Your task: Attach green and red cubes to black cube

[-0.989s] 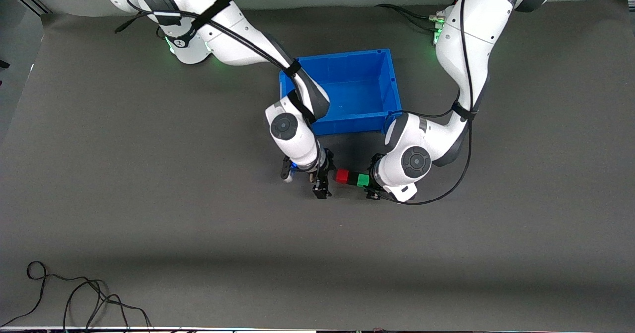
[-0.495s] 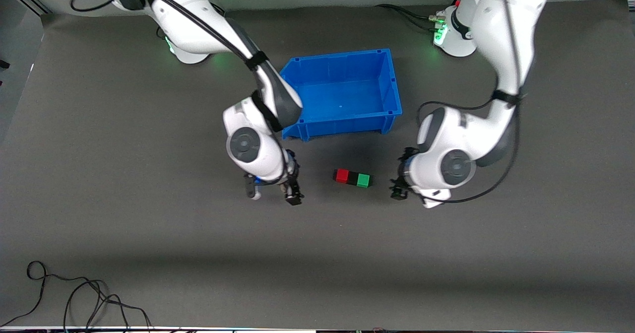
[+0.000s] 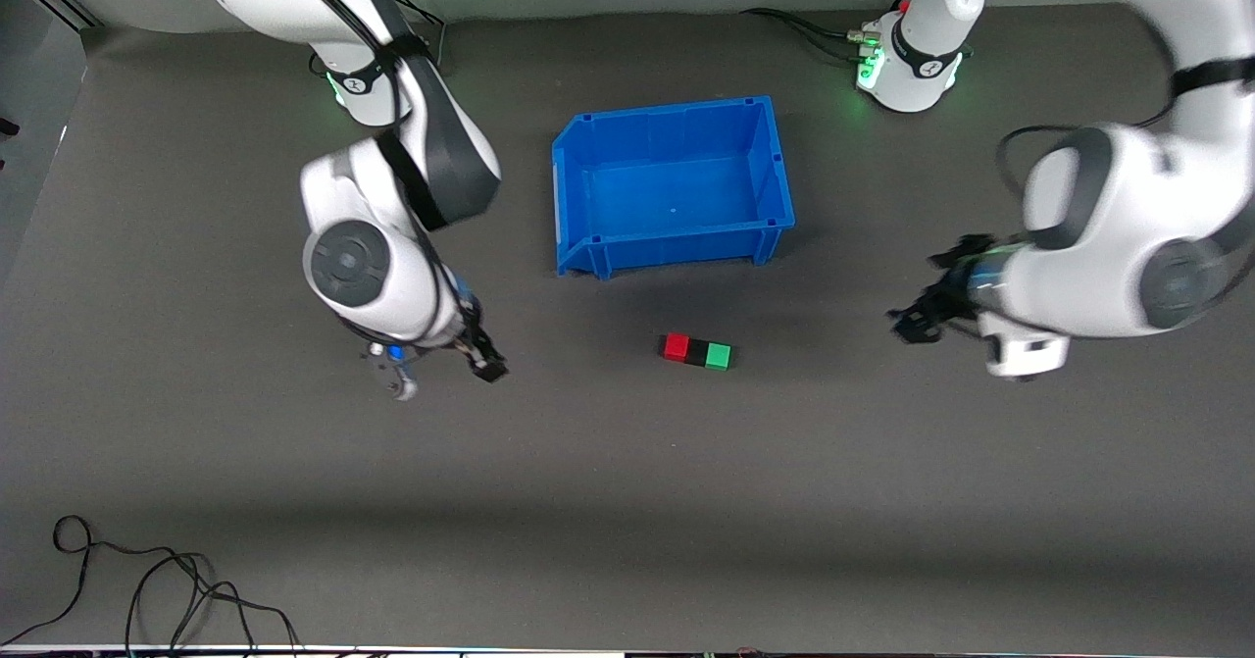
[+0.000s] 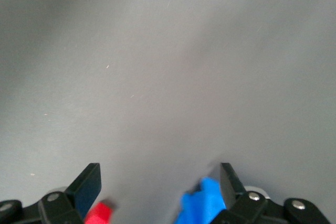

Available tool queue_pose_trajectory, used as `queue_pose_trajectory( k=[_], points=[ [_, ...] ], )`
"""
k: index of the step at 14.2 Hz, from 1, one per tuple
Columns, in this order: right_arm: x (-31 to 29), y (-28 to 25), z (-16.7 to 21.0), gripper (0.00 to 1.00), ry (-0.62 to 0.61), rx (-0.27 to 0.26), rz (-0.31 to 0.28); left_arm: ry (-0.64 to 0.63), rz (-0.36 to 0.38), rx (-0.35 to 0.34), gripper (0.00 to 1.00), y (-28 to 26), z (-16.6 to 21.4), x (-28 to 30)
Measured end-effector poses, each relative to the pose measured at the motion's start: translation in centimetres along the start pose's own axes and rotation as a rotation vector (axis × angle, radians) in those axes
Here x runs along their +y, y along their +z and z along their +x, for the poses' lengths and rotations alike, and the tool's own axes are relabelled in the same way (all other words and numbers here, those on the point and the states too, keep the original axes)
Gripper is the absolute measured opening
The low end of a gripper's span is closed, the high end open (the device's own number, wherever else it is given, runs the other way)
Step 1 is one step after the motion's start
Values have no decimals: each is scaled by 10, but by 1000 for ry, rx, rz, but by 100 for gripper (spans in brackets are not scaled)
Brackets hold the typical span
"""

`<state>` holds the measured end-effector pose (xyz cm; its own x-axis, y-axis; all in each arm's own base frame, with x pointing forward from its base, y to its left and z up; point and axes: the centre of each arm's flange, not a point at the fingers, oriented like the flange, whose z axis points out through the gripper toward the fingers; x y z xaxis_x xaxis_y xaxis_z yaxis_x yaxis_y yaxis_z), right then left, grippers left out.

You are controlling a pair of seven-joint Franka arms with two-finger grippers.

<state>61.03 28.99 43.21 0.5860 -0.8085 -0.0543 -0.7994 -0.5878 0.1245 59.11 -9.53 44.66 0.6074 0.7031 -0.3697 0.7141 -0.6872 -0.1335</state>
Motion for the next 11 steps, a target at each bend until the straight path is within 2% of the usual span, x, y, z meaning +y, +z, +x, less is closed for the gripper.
queue_pose_trajectory(
  k=[2,4,6,9,11],
  points=[
    [27,-38,17,100,-126,29,-15,98,-19,-14,100,-34,17,-46],
    [54,-72,43,100,-236,35,11,197,-31,-1,100,-59,26,-82],
    [83,-97,71,100,-334,37,36,305,-1,57,100,-77,27,-104],
    [125,-116,104,100,-435,75,21,462,52,142,100,-97,13,-115],
    [148,-127,117,100,-531,90,20,563,58,197,100,-108,5,-115]
  ],
)
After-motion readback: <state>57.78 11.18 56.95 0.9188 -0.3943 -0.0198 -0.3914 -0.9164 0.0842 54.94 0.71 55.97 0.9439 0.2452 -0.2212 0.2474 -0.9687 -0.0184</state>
